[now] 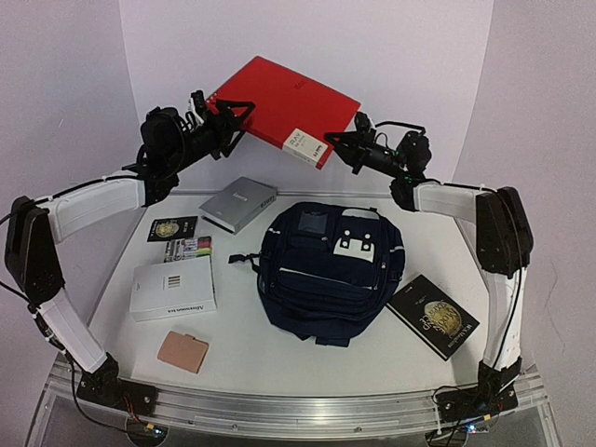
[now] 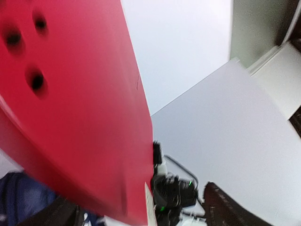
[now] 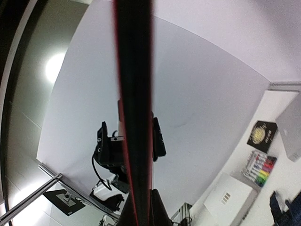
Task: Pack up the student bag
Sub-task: Pick up the files from the center of the board, then place the files in the student bag.
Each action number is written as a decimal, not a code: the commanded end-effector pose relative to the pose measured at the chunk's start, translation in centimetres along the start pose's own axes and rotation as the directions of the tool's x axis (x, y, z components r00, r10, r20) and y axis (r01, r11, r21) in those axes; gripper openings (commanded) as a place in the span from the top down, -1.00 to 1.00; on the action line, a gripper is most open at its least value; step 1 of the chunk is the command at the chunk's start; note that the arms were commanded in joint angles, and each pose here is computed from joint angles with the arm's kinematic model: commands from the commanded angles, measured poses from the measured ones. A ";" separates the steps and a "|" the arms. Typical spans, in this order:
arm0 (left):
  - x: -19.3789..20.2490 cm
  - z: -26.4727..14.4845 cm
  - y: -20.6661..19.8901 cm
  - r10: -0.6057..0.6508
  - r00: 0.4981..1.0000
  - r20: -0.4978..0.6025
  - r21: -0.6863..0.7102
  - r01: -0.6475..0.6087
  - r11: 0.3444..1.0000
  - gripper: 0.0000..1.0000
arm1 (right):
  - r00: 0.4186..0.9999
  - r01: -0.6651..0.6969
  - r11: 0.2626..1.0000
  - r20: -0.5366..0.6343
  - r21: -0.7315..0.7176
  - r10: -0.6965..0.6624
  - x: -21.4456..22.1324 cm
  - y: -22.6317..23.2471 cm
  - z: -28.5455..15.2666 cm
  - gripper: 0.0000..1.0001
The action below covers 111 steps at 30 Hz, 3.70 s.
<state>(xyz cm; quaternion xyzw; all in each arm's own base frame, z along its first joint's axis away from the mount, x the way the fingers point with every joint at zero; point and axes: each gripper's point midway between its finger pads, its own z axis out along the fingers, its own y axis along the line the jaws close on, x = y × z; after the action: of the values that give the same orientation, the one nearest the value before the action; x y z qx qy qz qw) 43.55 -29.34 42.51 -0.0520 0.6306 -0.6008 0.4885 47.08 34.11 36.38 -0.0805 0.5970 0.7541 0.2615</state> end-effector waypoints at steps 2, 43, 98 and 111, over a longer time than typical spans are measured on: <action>1.2 -4.6 0.2 0.039 0.971 -0.234 -0.159 -0.078 0.984 -0.94 | 0.961 0.175 0.983 -0.207 -0.052 -0.182 2.8 5.7 -4.9 1.00; 6.8 -7.3 0.0 -0.124 0.767 -0.629 0.014 0.170 0.985 1.00 | 0.882 -0.020 1.000 -0.471 -0.023 0.007 11.2 5.4 -9.4 0.56; -4.5 -18.4 5.4 -0.042 0.987 0.153 -0.668 0.134 0.732 1.00 | 0.073 0.887 0.460 -0.968 -0.048 -0.241 28.2 -15.6 -5.3 -0.92; -4.3 -18.8 4.6 -0.007 0.995 0.097 -0.671 0.071 0.738 1.00 | 0.598 0.790 0.241 -0.796 0.564 -0.094 20.0 -25.6 -3.9 0.72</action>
<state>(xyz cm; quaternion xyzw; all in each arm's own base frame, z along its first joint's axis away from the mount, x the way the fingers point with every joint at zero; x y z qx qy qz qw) 35.37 -12.15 31.99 -0.2989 0.8158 -0.3109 0.3854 34.83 42.56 5.58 -0.5160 0.8145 0.1330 0.2294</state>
